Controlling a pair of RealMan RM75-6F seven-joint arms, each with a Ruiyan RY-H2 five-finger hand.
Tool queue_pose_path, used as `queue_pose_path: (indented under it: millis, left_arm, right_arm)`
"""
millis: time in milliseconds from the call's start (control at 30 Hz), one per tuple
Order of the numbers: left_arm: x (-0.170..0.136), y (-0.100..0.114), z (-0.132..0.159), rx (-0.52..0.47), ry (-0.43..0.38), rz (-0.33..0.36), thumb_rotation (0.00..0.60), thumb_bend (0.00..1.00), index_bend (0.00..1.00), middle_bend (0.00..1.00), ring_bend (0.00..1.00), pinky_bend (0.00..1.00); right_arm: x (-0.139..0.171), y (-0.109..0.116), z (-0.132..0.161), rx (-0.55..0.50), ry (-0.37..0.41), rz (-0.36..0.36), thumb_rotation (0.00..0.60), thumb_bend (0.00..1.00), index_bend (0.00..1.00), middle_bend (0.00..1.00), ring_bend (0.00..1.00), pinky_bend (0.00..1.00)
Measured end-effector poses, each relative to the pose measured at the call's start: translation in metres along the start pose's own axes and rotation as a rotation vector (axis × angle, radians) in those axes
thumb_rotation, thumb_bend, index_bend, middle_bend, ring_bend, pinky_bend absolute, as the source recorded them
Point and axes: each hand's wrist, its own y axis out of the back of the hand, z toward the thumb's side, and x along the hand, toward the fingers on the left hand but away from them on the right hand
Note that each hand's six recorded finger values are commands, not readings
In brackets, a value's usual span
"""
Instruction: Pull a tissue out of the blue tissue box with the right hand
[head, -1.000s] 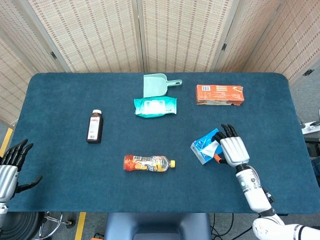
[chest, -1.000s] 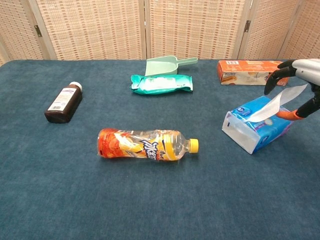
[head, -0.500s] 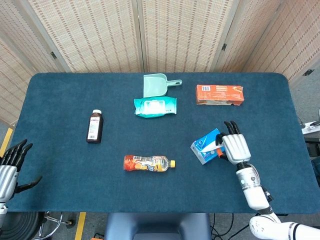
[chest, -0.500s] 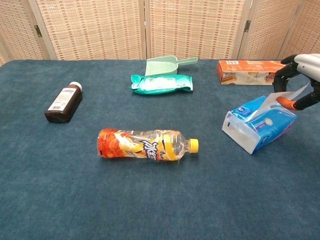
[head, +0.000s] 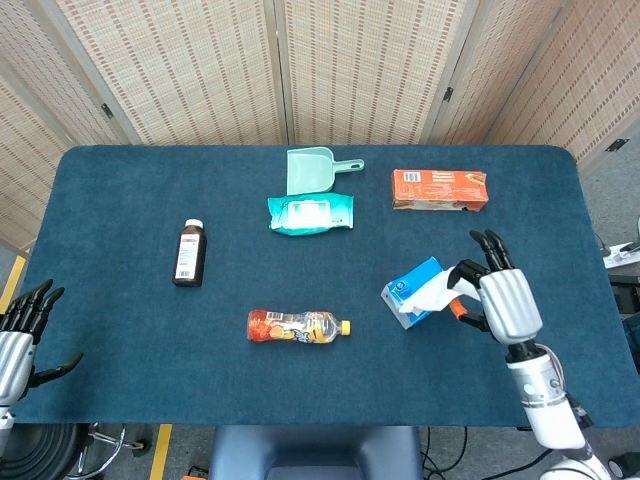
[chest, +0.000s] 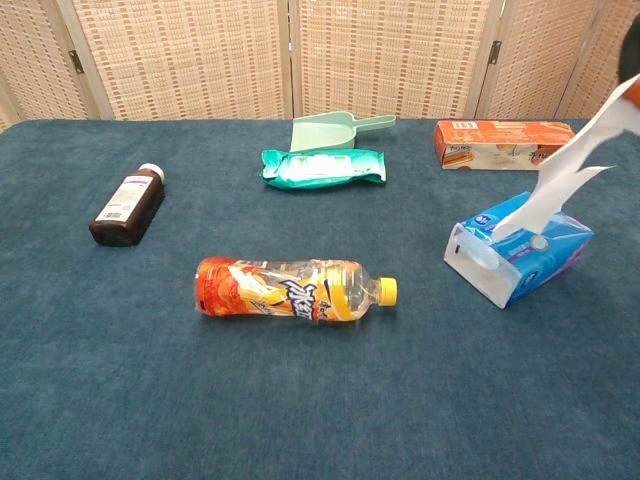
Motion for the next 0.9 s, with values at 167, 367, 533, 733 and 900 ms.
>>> queue_pose_path:
  millis: [167,367,533,733,900]
  left_arm:
    - [-0.001,-0.001,0.002,0.005,-0.003,-0.001,0.600,0.26,0.00,0.00,0.00,0.12]
    - [-0.001,-0.001,0.002,0.007,-0.004,-0.003,0.600,0.26,0.00,0.00,0.00,0.12]
    - [-0.001,-0.001,0.002,0.009,-0.003,-0.002,0.600,0.26,0.00,0.00,0.00,0.12]
    - [0.000,-0.002,0.001,0.010,0.001,-0.004,0.600,0.26,0.00,0.00,0.00,0.12]
    - [0.000,-0.003,0.002,0.016,-0.003,-0.007,0.600,0.26,0.00,0.00,0.00,0.12]
  right_arm:
    - [0.042,0.022,0.008,-0.057,0.086,-0.044,0.600,0.45,0.68,0.50,0.07,0.00]
    - [0.085,0.003,0.000,-0.044,0.104,0.045,0.600,0.45,0.68,0.50,0.07,0.00]
    - [0.096,-0.025,-0.009,-0.006,0.084,0.147,0.600,0.45,0.68,0.48,0.07,0.00]
    - [0.098,-0.045,-0.029,0.014,0.017,0.212,0.600,0.42,0.68,0.42,0.05,0.00]
    - [0.098,-0.051,-0.034,0.043,0.000,0.237,0.600,0.21,0.27,0.14,0.00,0.00]
